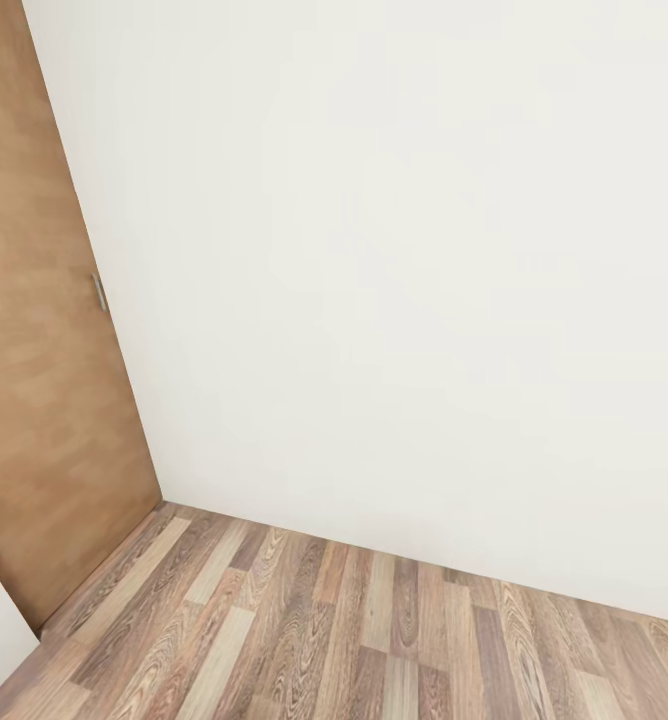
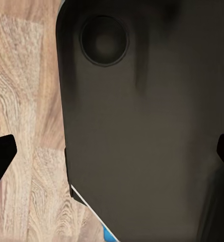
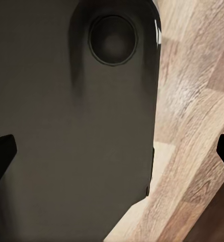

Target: In the bedroom, move the book from the bed onto either nightstand, and place the two sandals side by side next to the bed.

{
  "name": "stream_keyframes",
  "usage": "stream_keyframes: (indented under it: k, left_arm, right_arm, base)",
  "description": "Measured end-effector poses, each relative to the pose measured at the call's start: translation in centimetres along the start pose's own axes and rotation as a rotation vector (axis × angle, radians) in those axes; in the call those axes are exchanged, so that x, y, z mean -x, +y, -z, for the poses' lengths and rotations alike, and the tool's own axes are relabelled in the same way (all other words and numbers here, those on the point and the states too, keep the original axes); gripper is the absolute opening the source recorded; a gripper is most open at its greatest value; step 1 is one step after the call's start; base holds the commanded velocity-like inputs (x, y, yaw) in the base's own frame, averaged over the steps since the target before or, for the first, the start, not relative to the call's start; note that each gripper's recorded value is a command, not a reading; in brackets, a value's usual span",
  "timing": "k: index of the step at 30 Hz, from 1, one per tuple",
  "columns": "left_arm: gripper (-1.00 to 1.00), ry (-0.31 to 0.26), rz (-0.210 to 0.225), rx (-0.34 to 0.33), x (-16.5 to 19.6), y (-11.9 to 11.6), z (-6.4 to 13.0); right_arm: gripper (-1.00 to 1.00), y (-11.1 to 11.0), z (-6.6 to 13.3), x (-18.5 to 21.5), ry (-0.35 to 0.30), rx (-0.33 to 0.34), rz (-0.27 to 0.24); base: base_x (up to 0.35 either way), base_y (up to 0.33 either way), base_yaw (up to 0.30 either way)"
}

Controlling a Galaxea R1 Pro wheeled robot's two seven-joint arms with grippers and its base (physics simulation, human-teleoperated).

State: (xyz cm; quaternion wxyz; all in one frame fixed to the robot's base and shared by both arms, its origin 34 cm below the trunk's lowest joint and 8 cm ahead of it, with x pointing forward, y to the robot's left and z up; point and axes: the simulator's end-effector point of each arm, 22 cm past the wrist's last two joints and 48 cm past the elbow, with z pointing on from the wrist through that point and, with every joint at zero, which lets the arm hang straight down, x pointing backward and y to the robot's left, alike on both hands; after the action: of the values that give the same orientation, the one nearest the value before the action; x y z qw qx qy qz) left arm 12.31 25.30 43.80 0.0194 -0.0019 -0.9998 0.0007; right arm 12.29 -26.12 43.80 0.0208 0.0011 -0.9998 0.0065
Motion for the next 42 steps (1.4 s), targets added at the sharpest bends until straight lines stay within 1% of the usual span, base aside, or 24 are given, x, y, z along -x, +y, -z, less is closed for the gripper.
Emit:
stream_keyframes:
  k: [8, 18, 35, 42]
  left_arm:
    - [1.00, -0.002, -0.010, -0.014, 0.07, -0.71, 0.01]
    - [1.00, -0.010, -0.013, -0.015, 0.43, -0.82, 0.01]
    - [1.00, -0.012, -0.013, -0.015, 0.50, -0.80, 0.00]
    - [1.00, -0.029, -0.012, -0.015, 0.89, -0.81, 0.01]
  right_arm:
    - [1.00, -0.27, 0.01, -0.12, 0.002, -0.003, 0.000]
    - [1.00, -0.31, 0.00, -0.15, 0.003, -0.004, 0.002]
    - [1.00, -0.29, 0.00, -0.17, 0.004, -0.002, 0.011]
    - [1.00, -0.26, 0.00, -0.19, 0.004, -0.001, 0.012]
  base:
    - [0.265, 0.000, -0.217]
    - [0.256, 0.000, -0.268]
    - [0.037, 0.000, -0.276]
    - [0.003, 0.000, -0.277]
